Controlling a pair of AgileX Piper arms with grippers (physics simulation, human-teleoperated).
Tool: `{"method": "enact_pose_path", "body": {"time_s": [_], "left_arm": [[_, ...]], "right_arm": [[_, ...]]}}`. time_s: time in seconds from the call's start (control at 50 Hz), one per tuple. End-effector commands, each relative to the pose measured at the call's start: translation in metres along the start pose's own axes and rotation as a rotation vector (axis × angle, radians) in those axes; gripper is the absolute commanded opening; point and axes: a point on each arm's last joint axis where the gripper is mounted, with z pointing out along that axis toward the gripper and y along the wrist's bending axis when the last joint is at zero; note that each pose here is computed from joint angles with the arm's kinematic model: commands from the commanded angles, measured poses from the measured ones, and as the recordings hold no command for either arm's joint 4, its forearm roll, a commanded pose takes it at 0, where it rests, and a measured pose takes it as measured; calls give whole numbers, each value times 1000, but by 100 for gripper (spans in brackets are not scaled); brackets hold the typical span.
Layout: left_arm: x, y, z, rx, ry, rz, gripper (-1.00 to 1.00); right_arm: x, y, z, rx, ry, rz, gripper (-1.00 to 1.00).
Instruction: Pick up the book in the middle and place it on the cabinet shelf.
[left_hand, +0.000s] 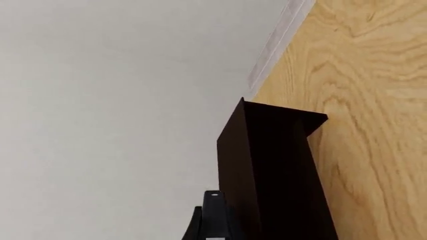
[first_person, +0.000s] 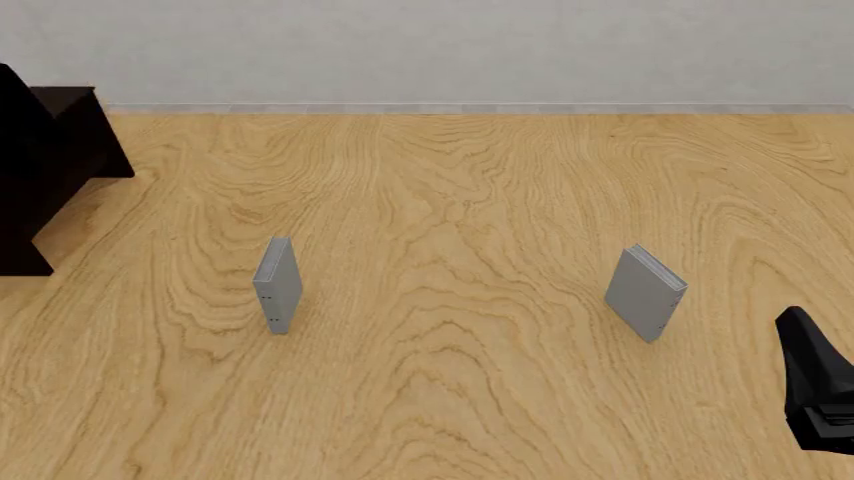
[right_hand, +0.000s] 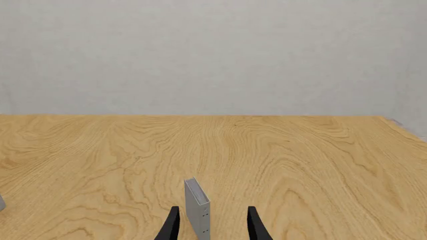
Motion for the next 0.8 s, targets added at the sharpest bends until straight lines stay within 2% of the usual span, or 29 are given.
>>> {"method": "enact_pose_path", "body": {"time_s": [0.02,0.08,0.28,0.32,0.34,0.4,0.52,0.54,0.64,0.68,0.8], "left_arm": [[1,5,2,-23,-9,32,100],[0,1,0,-3,-9,33,100],[-2,8,-9,-16,-13,38,100],[-15,20,-17,-17,-38,-15,100],[-21,20,-21,-9,-53,-14,100],[-22,22,-24,-18,-56,-6,100],[-43,34,-41,-10,-104,-48,100],[-53,40,-49,-6,-127,-66,100],[-64,45,-59,-9,-157,-68,100],[-77,49,-70,0,-194,-94,100],[-85,52,-78,2,-215,-90,100]], "right_arm": [[0,0,0,0,0,0,100],[0,0,0,0,0,0,100],[0,0,0,0,0,0,100],[0,0,0,0,0,0,100],[0,0,0,0,0,0,100],[0,0,0,0,0,0,100],[0,0,0,0,0,0,100],[0,0,0,0,0,0,100],[0,0,0,0,0,0,100],[0,0,0,0,0,0,100],[0,0,0,0,0,0,100]]}}
